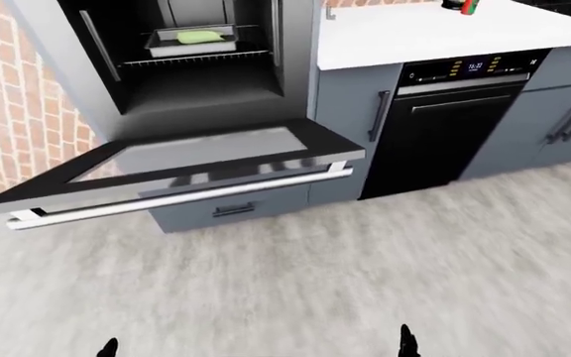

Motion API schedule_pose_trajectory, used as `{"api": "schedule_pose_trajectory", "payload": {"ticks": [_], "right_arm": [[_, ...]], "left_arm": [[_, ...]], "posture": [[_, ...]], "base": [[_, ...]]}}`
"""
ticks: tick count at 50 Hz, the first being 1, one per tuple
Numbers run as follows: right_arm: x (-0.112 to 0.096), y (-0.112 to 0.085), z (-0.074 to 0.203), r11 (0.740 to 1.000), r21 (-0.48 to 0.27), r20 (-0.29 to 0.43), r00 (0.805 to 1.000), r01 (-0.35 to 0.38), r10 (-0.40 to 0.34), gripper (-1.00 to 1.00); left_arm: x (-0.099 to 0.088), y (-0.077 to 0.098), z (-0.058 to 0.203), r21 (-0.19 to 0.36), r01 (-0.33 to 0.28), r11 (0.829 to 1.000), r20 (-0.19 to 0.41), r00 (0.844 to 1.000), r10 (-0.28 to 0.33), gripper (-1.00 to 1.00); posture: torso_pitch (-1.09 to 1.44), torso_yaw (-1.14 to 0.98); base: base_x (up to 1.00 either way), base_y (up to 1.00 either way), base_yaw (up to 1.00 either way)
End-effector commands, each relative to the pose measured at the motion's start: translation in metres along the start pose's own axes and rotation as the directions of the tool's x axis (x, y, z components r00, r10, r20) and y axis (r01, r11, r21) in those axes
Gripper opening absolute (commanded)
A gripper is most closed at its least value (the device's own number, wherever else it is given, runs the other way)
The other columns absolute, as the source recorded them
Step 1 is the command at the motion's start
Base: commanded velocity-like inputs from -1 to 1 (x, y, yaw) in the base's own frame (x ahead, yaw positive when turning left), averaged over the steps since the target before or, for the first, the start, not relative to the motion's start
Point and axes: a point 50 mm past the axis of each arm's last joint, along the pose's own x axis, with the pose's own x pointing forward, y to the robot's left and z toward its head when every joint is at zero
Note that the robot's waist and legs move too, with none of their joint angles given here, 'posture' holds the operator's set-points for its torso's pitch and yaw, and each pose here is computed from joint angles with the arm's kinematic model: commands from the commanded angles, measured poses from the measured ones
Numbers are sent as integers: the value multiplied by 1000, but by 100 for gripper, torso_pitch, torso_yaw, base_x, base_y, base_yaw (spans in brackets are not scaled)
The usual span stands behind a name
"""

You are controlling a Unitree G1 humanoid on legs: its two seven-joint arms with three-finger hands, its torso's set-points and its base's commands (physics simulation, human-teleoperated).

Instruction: Close the oven door.

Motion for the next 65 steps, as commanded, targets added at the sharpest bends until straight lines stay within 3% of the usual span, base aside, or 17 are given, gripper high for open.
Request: {"api": "schedule_pose_trajectory", "payload": {"ticks": [1,65], "right_arm": [[3,-7,12,1000,-1,58,998,28,-28,100],[4,-7,12,1000,-6,59,998,27,-26,100]], "left_arm": [[3,0,8,9,6,1000,38,999,-7,100],[3,0,8,9,3,1000,39,999,-3,100]], "posture": [[0,0],[0,0]], "base": [[0,25,0],[0,25,0]]}}
